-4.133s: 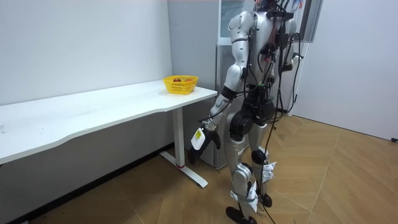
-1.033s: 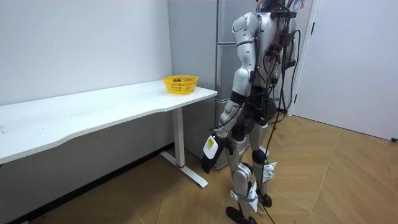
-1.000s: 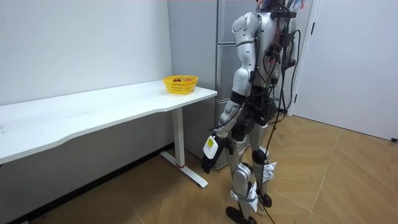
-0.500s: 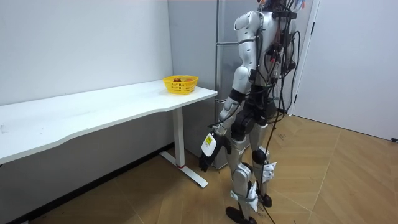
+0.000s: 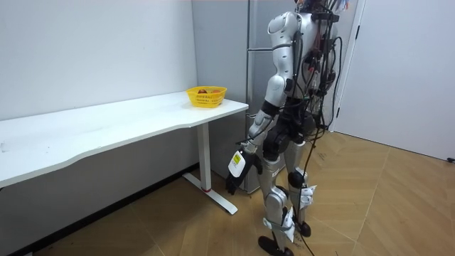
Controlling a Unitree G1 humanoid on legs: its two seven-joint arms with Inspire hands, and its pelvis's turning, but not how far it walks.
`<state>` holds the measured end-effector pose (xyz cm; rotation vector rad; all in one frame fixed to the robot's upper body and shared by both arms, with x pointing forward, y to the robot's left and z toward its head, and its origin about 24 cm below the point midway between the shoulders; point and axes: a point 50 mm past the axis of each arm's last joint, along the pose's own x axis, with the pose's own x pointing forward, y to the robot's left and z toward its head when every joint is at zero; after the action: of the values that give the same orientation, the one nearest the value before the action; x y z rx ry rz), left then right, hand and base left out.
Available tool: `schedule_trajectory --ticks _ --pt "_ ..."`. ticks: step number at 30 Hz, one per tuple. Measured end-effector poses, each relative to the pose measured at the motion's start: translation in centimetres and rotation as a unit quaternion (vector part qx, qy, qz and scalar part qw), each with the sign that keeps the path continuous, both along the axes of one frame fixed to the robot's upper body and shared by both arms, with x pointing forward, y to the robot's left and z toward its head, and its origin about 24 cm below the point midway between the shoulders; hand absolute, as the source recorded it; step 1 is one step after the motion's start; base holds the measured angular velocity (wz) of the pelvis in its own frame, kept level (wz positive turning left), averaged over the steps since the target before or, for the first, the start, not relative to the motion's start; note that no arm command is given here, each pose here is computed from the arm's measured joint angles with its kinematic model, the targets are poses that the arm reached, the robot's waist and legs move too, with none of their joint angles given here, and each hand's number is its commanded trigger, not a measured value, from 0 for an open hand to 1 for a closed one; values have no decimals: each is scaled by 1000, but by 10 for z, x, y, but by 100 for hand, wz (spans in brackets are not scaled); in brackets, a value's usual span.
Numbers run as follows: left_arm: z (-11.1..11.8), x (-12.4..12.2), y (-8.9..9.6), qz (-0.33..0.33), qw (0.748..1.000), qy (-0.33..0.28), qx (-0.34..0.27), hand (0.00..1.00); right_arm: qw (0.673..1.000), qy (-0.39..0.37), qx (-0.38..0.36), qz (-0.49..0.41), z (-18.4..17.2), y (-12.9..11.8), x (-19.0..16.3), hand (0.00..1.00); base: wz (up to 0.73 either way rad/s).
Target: Retrieve from the upper fridge
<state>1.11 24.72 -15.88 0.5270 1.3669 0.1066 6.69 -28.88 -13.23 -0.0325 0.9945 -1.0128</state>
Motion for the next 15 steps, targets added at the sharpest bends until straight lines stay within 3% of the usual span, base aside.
schedule_trajectory --ticks 15 --pt "-1 -5 1 -2 1000 11 2 0 983 111 88 120 -26 26 -33 0 3"
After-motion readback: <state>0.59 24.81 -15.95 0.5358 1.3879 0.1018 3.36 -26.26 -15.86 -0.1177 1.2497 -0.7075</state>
